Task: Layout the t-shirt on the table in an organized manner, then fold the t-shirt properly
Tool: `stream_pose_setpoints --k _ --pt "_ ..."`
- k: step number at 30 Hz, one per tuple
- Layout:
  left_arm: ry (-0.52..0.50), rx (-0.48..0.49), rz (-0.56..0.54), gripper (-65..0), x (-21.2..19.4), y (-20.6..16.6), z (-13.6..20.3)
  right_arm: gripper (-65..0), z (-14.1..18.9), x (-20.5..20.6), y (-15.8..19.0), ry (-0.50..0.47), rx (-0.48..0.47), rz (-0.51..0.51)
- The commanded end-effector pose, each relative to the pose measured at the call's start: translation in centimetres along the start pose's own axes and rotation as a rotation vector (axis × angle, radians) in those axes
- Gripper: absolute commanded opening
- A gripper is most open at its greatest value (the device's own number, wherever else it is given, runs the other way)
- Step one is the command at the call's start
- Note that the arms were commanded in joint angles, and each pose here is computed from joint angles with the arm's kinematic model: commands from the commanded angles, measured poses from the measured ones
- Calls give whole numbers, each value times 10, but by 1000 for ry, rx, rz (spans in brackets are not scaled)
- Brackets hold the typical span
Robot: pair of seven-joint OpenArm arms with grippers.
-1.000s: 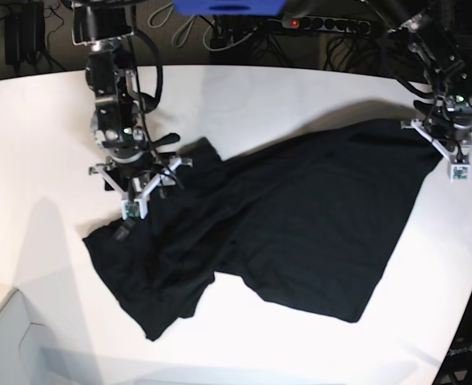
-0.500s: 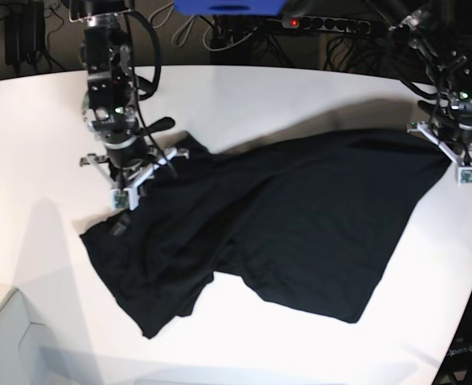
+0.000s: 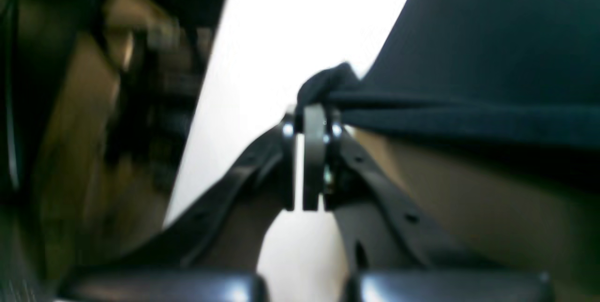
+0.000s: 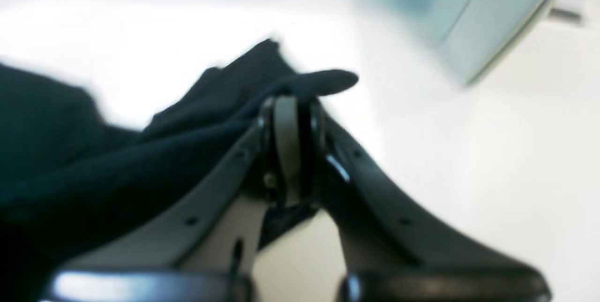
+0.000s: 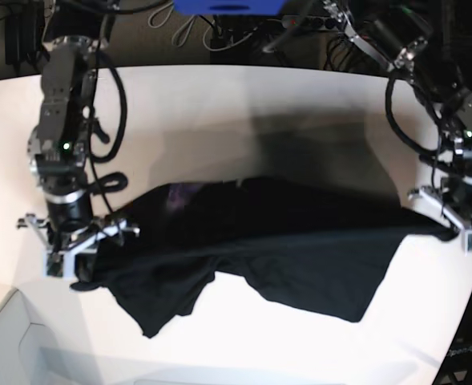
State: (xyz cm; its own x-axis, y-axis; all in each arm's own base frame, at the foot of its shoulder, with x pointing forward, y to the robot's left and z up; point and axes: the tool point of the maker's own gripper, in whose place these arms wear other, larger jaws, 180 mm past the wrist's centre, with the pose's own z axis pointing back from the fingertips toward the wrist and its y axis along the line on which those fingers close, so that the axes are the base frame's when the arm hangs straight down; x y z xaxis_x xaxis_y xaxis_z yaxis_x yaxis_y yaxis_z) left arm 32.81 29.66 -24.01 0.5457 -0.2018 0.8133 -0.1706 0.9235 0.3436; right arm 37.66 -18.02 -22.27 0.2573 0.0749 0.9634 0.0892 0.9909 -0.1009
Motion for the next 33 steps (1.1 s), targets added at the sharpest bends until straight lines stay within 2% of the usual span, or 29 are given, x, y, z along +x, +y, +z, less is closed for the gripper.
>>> stream_pose_setpoints --k 1,4,7,10,13,15,18,20,22,26,29,33 --pt "-82 18 -16 -649 30 5 2 -650 -5 25 -4 -60 -12 3" --pt "-194 -27 -60 -648 81 -15 0 -650 -29 53 -12 -63 -29 -3" --pt "-255 -92 -105 -647 116 -40 -7 -650 -57 67 -18 -42 -42 -16" --pt "-262 -187 -135 -648 139 -73 -28 -650 -89 77 -32 -5 -66 -23" --pt "-214 -276 -137 -648 155 -101 -58 -650 -123 90 -40 37 -76 -43" --pt "-196 -319 -131 -648 175 -111 -74 -650 -146 111 -45 32 -79 -62" --pt "-168 -384 -102 -649 208 -121 -95 -650 -170 149 -64 -10 -104 -79" --pt "-204 -414 -81 -649 240 -123 -98 -650 -177 187 -71 -79 -110 -93" --pt "-277 -426 -61 -649 277 -120 -93 -650 -176 234 -78 -173 -116 -115" --pt "-458 -395 -41 -649 350 -97 -61 -650 -148 327 -94 -345 -133 -142" --pt "-563 -349 -33 -649 390 -74 -30 -650 -138 341 -96 -376 -132 -146" --pt "-650 -288 -39 -649 399 -57 -4 -650 -90 375 -115 -470 -159 -199"
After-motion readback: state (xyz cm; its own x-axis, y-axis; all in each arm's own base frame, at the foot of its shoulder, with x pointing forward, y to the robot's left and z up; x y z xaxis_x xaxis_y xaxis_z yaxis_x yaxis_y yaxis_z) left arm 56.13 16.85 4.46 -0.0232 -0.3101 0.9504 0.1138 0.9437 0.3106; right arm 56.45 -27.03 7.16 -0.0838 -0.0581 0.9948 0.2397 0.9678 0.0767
